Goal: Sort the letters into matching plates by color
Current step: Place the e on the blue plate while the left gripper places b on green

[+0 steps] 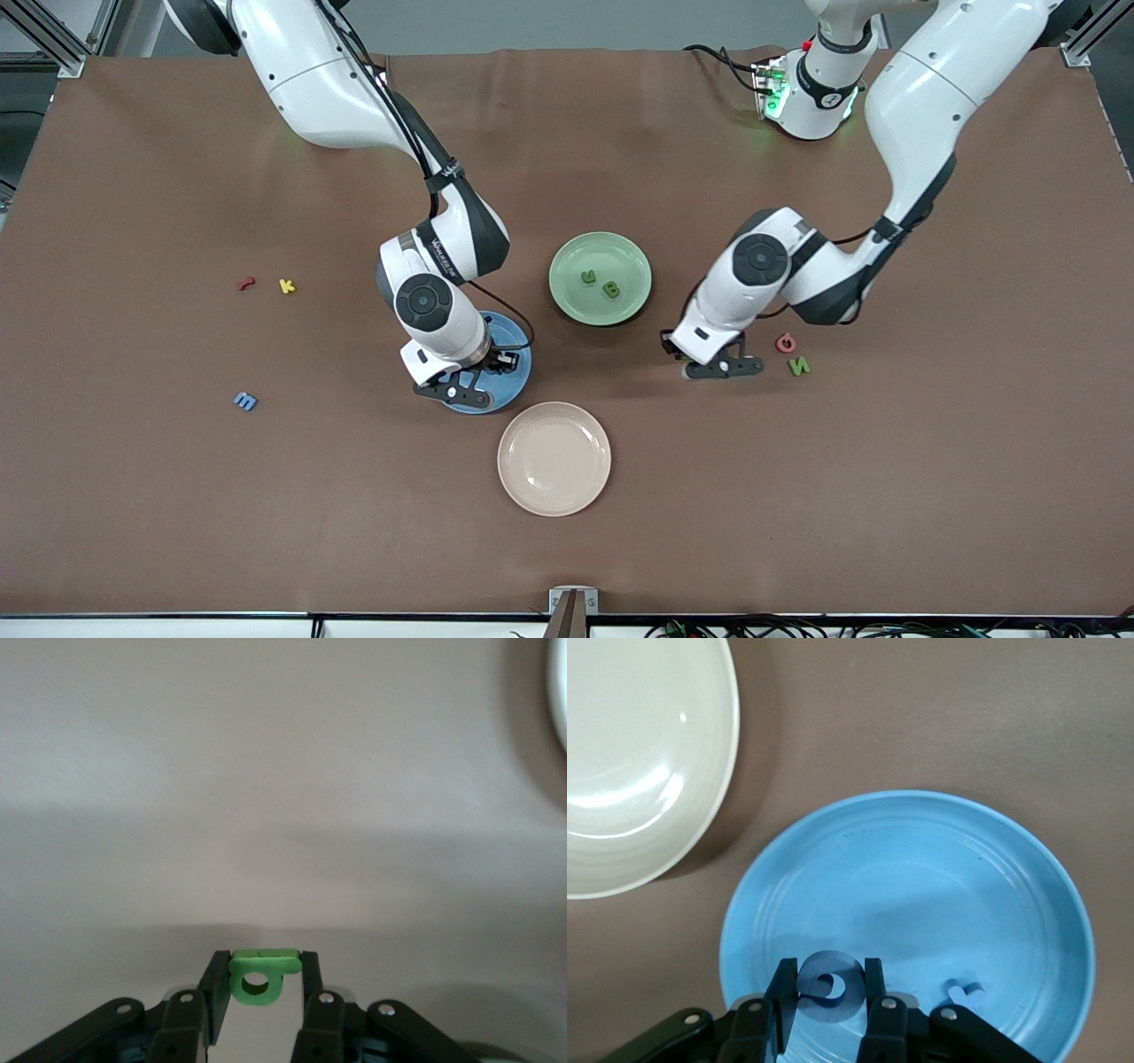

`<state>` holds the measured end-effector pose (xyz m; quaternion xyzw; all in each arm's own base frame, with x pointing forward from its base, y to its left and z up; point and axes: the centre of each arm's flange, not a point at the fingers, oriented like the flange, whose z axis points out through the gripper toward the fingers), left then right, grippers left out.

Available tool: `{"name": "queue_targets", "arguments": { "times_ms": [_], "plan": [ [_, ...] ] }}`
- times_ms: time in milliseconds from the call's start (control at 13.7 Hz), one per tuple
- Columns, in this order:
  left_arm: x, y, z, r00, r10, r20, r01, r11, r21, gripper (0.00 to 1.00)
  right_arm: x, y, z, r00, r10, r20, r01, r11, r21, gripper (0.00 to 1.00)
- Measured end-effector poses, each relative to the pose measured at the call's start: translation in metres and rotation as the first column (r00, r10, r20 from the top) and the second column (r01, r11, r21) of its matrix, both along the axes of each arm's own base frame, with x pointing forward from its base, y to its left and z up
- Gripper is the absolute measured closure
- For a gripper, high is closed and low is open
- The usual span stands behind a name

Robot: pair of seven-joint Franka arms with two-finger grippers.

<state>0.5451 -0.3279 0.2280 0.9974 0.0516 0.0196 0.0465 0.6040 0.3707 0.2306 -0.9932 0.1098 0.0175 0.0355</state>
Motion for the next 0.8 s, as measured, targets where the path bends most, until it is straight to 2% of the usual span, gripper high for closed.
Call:
{"name": "queue_targets", "arguments": {
  "times_ms": [366,512,659,805],
  "plan": [
    [-0.048,-0.067,0.01,0.997,0.066,-0.039,-0.066,0.998,-0.009,0.64,0.002,0.002,-0.007,1.0,-0.002,0.0,0.002,1.0,-0.001,0.62],
    [-0.066,-0.089,0.018,0.995,0.09,-0.05,-0.091,0.996,-0.024,0.64,0.004,0.003,-0.002,1.0,-0.006,0.008,0.006,1.0,0.003,0.44],
    [-0.09,-0.114,0.018,0.992,0.107,-0.061,-0.109,0.994,-0.019,0.64,0.008,0.004,0.004,1.0,-0.008,0.02,0.008,1.0,0.008,0.22],
    [-0.113,-0.134,0.016,0.99,0.123,-0.071,-0.124,0.992,-0.012,0.64,0.011,-0.001,0.013,1.0,-0.008,-0.001,0.008,1.0,-0.005,0.02]
  ]
}}
